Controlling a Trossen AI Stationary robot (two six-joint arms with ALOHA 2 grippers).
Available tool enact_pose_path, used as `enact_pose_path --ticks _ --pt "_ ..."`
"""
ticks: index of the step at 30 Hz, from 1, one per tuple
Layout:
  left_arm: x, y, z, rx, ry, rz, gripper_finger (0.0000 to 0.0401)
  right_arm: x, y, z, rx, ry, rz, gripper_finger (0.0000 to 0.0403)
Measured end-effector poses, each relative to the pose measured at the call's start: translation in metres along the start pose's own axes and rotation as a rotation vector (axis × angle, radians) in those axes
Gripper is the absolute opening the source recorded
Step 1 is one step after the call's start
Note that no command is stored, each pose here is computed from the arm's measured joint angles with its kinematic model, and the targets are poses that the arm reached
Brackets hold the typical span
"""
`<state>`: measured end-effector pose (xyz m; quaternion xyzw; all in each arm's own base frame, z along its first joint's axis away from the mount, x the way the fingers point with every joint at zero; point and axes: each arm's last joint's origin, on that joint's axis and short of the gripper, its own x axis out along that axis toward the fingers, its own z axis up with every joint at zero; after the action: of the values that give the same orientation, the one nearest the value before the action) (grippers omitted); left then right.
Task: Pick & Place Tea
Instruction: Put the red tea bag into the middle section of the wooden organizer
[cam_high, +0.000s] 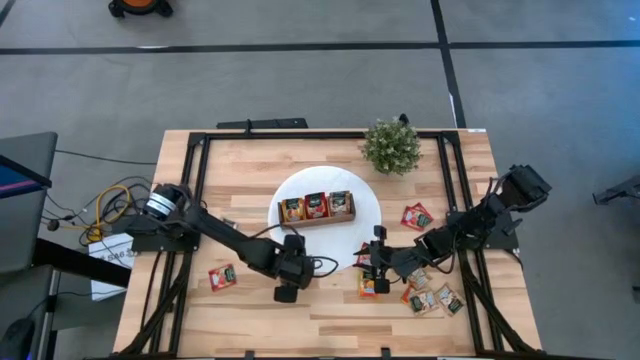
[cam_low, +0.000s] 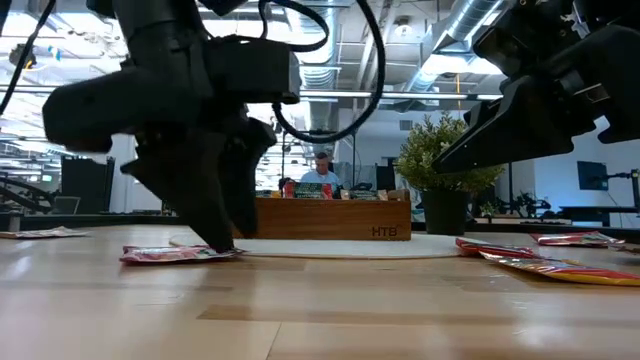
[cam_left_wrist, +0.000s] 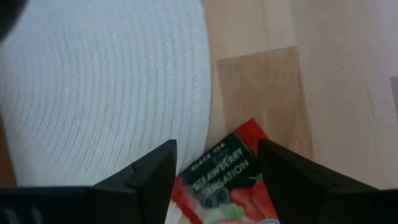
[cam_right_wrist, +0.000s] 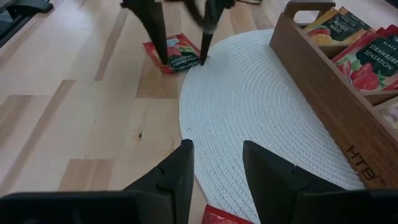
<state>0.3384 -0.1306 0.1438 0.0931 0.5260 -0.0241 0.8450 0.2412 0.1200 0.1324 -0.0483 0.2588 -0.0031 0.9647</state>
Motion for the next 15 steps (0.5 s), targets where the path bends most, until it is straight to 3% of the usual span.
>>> enact_pose_path --ticks 5,15 --pt "0.011 -0.003 0.002 0.005 -0.021 -0.006 0.0200 0.000 0.000 0.000 0.001 0.000 0.000 0.0128" --pt "0.016 -0.004 0.020 -0.231 -0.215 -0.027 0.0115 0.000 0.000 0.000 0.000 0.001 -0.001 0.0128"
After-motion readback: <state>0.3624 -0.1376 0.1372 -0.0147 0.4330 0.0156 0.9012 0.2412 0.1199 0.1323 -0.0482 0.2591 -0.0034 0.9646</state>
